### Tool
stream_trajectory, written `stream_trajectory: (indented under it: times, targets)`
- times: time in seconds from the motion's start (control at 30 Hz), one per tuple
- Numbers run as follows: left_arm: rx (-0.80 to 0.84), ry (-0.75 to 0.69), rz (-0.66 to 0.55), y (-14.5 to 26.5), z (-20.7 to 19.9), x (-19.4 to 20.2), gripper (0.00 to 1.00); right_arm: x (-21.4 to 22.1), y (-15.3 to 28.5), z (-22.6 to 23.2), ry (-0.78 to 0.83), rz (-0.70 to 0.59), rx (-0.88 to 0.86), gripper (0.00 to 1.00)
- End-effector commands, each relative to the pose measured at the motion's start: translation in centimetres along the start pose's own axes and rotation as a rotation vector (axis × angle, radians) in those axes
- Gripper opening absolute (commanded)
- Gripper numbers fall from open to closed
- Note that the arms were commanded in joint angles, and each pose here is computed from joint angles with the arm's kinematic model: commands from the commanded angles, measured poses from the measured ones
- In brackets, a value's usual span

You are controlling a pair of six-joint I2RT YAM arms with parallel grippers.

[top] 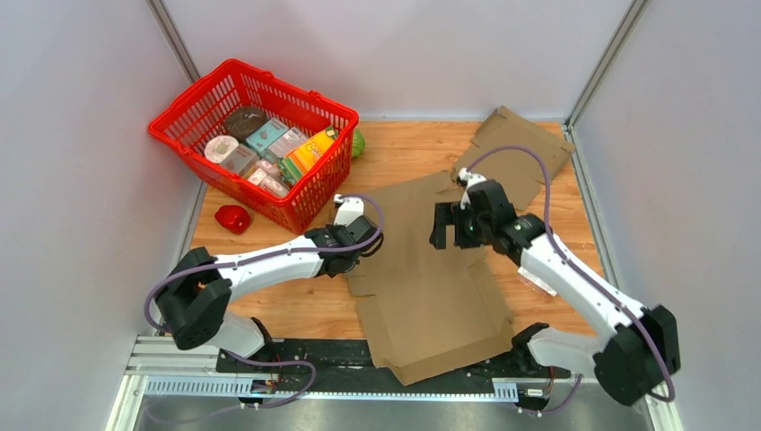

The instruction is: Fold the paper box

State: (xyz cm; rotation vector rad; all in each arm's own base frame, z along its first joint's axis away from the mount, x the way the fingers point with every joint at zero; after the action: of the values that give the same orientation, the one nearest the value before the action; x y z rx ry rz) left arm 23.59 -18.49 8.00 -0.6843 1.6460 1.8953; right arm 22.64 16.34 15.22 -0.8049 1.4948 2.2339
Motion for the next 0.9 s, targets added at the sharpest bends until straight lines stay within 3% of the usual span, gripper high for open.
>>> stream_trajectory:
  times: [0.0,0.03,0.27,0.43,0.7,0.87]
  targets:
    - [0.179,-0.104,-0.070,2.7,-1.2,-2.8,0.00,-8.9,0.6,0.4,0.155,-0.165,-0.009,1.00]
    - [0.195,-0.104,-0.080,3.2,-1.1,-3.1,0.00,-9.6,-0.1,-0.1,0.138,-0.141,-0.050,1.00]
    - [0.351,-0.147,-0.179,6.9,-1.8,-6.5,0.00,-15.8,-1.4,-0.3,0.425,-0.146,-0.090,1.00]
    - [0.458,-0.273,-0.267,8.6,-2.9,-8.3,0.00,-19.9,-1.8,3.3,0.639,-0.209,-0.324,1.00]
    - [0.534,-0.473,-0.381,9.8,-2.6,-8.9,0.00,-20.5,-6.4,3.8,0.869,-0.137,-0.496,1.00]
    - [0.580,-0.444,-0.418,10.3,-2.9,-8.9,0.00,-21.1,-8.8,2.6,0.878,-0.096,-0.526,1.00]
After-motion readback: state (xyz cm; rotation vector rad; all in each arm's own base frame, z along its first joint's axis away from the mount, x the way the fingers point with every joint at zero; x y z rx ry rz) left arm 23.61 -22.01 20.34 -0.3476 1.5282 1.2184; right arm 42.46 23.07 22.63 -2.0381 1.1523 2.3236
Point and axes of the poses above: each gripper's point midway between its finger pads, its own y axis back along the fingers, its own z axis along the line the jaws close on, x = y × z, the point moved 2 cm from there along y, back along the fingers, and after that the axes turned 3 degrees about y, right-handed, at the moved point
